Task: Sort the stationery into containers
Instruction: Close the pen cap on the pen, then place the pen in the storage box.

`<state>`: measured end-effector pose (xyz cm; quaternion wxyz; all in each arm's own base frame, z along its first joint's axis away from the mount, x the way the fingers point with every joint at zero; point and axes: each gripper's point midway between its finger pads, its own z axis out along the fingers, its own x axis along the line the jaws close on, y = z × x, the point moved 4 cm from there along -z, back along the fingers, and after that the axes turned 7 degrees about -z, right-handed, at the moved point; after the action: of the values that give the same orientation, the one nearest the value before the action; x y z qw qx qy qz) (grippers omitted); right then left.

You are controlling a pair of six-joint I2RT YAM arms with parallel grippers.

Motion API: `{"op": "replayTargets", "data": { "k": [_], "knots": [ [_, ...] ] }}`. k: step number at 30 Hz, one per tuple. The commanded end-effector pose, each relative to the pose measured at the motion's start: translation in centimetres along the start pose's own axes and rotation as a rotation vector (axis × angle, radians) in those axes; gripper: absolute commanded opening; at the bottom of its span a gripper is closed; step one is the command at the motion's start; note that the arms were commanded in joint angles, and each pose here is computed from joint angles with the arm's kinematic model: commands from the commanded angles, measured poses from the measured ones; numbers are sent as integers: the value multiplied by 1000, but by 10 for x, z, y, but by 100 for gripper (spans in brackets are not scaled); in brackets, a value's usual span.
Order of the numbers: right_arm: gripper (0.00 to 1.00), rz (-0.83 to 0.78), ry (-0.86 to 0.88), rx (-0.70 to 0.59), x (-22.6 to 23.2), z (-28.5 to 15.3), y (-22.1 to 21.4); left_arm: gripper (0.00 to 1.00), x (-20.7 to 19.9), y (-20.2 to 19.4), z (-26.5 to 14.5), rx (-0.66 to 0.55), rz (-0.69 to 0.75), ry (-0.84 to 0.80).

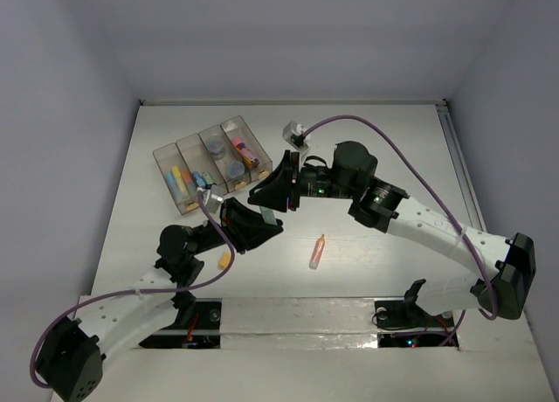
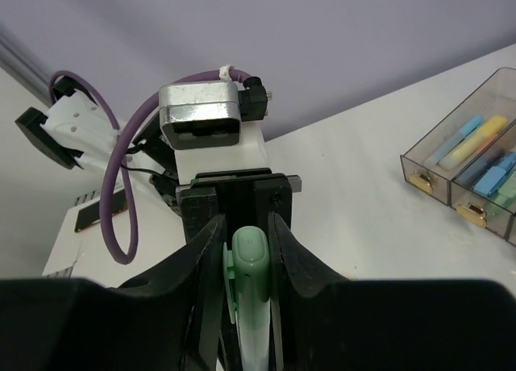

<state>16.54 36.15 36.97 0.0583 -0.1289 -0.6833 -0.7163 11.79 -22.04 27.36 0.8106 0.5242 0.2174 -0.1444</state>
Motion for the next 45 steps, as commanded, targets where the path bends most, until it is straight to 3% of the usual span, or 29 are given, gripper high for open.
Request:
{"op": "replayTargets", "data": {
  "k": [1,9,10,11,14,17,24,27,29,32,35,39,45],
  "knots": [
    [0,3,2,-19,2,-5,-4,0,-30,37,10,-95,127,-93],
    [0,81,-27,12,-1,-20,-46,0,-50,74,21,-145,230,-88],
    [5,85,-37,4,-2,-21,-45,0,-48,74,22,-140,229,-82],
    [33,82,-52,-6,-3,-21,-42,0,-42,71,24,-126,214,-70],
    [82,74,-161,-97,-9,-29,-18,0,-26,56,24,-97,158,-40],
    [96,96,-318,-219,-18,-46,8,0,-1,35,21,-71,90,30],
    [100,145,-480,-437,-19,-96,27,0,50,16,18,-81,-2,242],
    [100,139,-553,-475,-17,-122,26,0,85,25,18,-124,-39,482],
    [100,126,-627,-422,-24,-137,2,0,124,40,-2,-181,-80,749],
    [100,122,-693,-376,-29,-149,-16,0,147,60,-23,-278,-97,905],
    [100,120,-772,-306,-37,-163,-44,0,177,75,-76,-383,-127,1124],
    [100,141,-805,-233,-45,-167,-77,0,199,78,-135,-468,-137,1328],
    [100,183,-758,-110,-49,-155,-117,0,218,79,-174,-478,-176,1477]
  ]
}}
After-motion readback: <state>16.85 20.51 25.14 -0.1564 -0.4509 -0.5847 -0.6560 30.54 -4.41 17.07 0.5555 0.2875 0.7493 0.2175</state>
